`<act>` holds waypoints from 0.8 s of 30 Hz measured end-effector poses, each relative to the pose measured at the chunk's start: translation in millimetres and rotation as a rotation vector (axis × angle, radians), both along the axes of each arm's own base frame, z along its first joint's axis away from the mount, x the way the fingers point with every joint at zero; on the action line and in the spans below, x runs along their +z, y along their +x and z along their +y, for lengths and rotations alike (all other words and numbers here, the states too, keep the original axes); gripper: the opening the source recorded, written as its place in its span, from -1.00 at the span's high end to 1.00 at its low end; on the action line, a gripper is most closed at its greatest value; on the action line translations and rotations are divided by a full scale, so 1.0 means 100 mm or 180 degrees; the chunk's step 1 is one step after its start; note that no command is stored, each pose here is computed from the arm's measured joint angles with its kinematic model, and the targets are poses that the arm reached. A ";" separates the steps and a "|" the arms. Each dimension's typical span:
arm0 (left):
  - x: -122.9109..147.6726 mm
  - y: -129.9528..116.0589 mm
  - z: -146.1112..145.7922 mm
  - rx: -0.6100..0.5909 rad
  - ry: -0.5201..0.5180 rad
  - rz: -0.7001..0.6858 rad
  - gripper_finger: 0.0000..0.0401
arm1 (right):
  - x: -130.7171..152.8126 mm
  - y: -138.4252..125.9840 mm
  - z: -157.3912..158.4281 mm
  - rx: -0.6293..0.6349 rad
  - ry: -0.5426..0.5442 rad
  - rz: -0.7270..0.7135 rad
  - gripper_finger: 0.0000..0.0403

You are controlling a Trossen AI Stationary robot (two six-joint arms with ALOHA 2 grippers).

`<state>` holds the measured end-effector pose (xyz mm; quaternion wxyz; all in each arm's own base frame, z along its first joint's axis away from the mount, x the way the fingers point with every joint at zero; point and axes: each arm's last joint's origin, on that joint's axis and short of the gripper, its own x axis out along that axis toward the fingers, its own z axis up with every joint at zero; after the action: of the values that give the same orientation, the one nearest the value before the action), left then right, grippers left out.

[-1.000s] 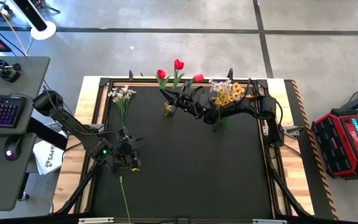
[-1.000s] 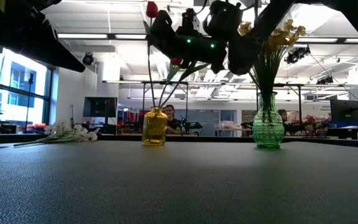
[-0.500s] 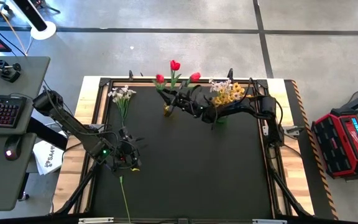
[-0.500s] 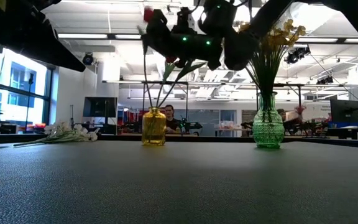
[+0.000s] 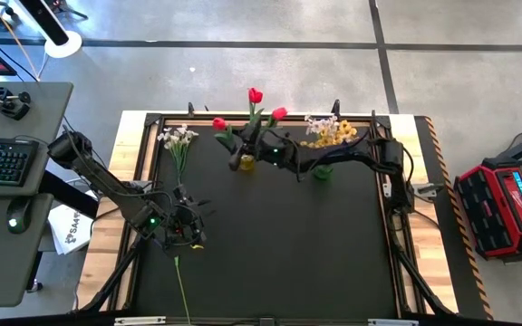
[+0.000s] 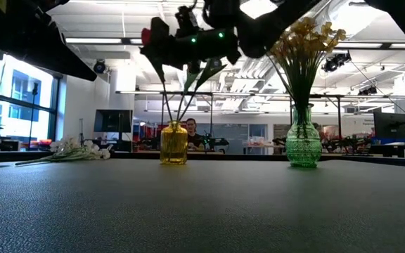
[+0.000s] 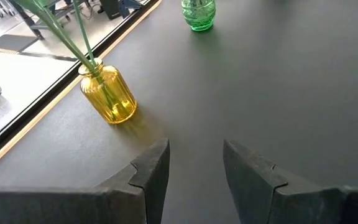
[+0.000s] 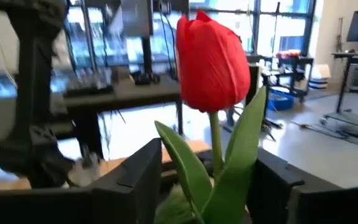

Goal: Sort flowers into vase by color
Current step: Put the red tulip into the yellow vase, then put the white flowers into the green vase

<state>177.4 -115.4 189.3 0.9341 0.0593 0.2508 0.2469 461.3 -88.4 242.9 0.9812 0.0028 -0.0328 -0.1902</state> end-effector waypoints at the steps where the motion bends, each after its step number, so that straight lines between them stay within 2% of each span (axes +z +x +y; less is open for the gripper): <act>1: 0.00 0.00 0.00 -0.0001 -0.0001 0.0001 0.30 | 0.03 0.02 0.01 -0.0033 -0.0008 0.0098 0.06; 7: 0.00 0.00 0.00 -0.0002 -0.0005 -0.0001 0.30 | 0.23 0.13 0.13 -0.0267 -0.0118 0.0812 0.01; 14: 0.00 0.00 0.00 -0.0001 -0.0016 -0.0016 0.30 | 0.59 0.17 0.31 -0.0376 -0.0235 0.1412 0.01; 19: 0.00 0.00 -0.01 -0.0003 -0.0022 -0.0022 0.30 | 0.84 0.13 0.42 -0.0437 -0.0275 0.1716 0.01; 24: 0.01 0.01 -0.01 -0.0003 -0.0027 -0.0029 0.30 | 1.08 0.09 0.59 -0.0337 -0.0346 0.1788 0.01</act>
<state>178.0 -116.0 189.8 0.9356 0.0543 0.2476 0.2457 470.2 -29.5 350.9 0.9393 -0.1043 0.2299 -0.2324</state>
